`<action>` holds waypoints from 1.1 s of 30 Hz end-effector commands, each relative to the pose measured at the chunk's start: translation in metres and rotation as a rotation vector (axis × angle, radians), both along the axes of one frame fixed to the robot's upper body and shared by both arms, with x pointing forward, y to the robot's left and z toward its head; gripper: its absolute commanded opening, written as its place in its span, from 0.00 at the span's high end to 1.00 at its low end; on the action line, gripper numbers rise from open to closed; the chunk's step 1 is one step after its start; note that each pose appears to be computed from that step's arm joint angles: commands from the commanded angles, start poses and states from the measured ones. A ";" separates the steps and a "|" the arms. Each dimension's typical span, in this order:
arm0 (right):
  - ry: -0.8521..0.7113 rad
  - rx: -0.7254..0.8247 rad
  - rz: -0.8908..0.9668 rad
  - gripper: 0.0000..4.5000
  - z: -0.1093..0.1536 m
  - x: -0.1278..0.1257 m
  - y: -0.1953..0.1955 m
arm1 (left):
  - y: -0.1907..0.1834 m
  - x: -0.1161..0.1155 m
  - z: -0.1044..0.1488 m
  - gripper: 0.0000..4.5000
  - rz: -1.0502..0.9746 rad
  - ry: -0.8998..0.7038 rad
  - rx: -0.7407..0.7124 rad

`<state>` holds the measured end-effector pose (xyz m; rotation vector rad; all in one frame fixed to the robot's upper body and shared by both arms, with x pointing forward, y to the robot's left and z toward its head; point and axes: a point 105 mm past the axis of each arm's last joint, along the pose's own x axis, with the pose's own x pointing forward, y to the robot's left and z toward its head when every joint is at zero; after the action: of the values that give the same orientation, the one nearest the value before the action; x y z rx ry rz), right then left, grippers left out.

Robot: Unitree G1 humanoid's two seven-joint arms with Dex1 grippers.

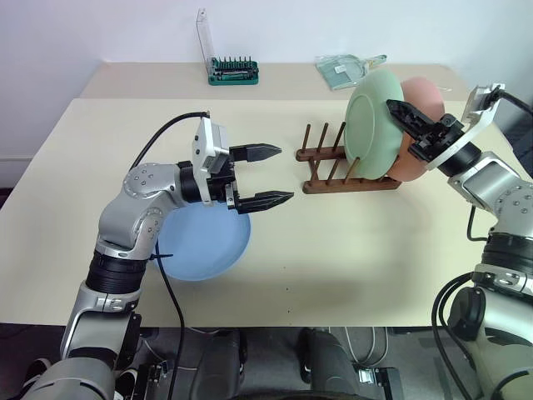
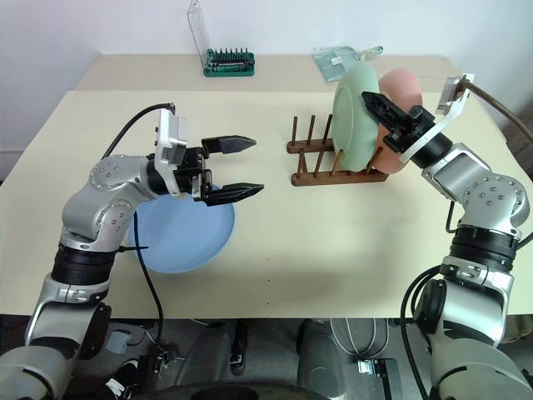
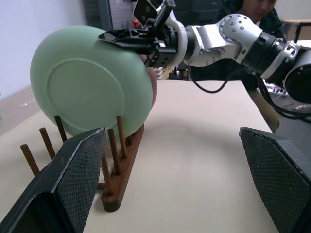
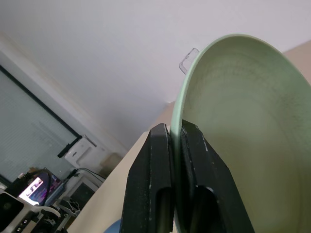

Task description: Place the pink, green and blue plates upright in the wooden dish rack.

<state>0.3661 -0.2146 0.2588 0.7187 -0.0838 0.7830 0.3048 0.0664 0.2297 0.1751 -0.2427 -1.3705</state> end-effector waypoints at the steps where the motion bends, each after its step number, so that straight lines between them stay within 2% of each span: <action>1: -0.080 -0.011 -0.004 0.59 0.017 -0.005 0.001 | 0.002 -0.006 0.011 0.00 -0.005 -0.041 -0.018; 5: -0.118 -0.026 0.001 0.17 0.024 -0.009 0.003 | 0.001 -0.005 0.011 0.00 -0.009 -0.043 -0.018; 6: -0.129 -0.037 -0.003 0.03 0.026 -0.009 0.003 | 0.001 -0.005 0.011 0.00 -0.010 -0.043 -0.019; 13: -0.198 -0.069 -0.049 0.01 0.039 -0.013 -0.003 | 0.000 -0.005 0.011 0.00 -0.014 -0.045 -0.017; 20: -0.402 -0.018 -0.039 0.01 0.087 -0.038 -0.007 | -0.001 -0.004 0.011 0.00 -0.021 -0.044 -0.018; 24: -0.534 -0.109 -0.029 0.01 0.097 -0.059 -0.007 | 0.003 -0.001 0.010 0.00 -0.002 -0.027 -0.007; 28: -0.585 -0.317 0.164 0.01 0.078 -0.094 0.011 | 0.024 0.010 0.016 0.00 0.082 0.028 0.016; 31: -0.615 -0.548 0.224 0.01 0.052 -0.108 0.026 | 0.054 0.027 0.026 0.00 0.236 0.136 0.042; 33: -0.625 -0.602 0.278 0.01 0.042 -0.114 0.034 | 0.075 0.032 0.030 0.00 0.316 0.237 0.069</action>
<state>0.2634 -0.1897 0.2951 -0.0040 -0.2693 1.1560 0.3362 0.1266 0.2453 0.1420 0.0113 -1.1254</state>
